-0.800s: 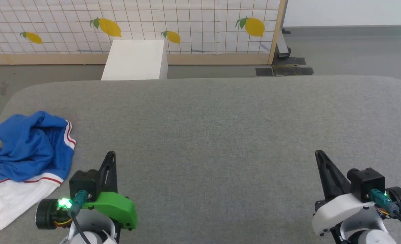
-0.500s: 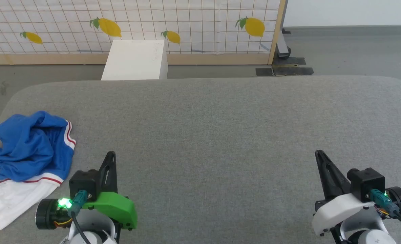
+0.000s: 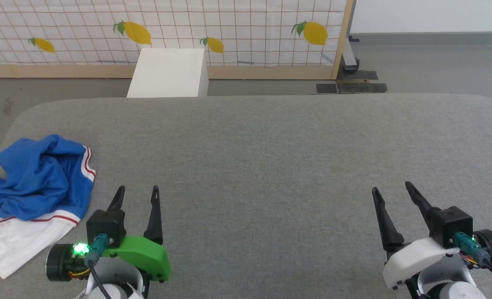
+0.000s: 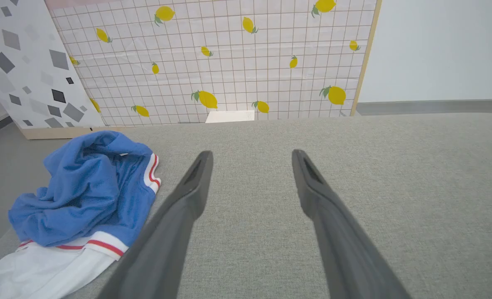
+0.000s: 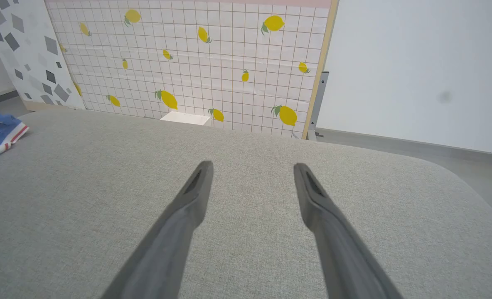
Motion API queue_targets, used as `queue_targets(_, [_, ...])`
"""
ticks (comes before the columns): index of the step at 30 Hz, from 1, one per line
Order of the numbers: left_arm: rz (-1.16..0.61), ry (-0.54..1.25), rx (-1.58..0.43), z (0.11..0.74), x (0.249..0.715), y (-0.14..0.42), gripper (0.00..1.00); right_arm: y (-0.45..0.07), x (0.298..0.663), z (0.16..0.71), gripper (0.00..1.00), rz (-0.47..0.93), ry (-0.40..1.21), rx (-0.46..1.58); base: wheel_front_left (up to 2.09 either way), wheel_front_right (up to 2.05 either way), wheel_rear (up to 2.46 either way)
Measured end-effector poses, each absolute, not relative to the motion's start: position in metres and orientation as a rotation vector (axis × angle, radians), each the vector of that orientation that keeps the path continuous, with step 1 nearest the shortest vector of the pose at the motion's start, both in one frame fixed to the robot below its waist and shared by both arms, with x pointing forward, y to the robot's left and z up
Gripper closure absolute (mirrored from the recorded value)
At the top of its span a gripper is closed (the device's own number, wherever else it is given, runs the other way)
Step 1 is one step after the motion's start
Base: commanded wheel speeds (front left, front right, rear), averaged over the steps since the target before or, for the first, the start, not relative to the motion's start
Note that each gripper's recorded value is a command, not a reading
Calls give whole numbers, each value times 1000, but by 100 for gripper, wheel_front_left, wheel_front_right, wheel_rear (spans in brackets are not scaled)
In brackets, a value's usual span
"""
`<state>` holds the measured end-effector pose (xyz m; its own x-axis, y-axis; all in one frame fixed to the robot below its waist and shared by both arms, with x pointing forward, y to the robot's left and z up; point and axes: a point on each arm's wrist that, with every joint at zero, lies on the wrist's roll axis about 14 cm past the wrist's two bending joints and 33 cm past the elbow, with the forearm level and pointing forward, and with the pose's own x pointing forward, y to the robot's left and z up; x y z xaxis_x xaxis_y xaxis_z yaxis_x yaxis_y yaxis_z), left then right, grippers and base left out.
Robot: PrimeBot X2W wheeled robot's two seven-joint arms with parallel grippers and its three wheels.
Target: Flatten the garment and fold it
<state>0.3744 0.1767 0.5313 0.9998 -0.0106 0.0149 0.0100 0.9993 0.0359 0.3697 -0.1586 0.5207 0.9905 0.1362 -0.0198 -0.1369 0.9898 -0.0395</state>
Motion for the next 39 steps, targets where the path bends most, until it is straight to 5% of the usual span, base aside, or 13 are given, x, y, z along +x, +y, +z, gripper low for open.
queue_targets(39, [272,-58,-9,531,326,252,0,-81,390,516,0,361,3,20,0,0,0])
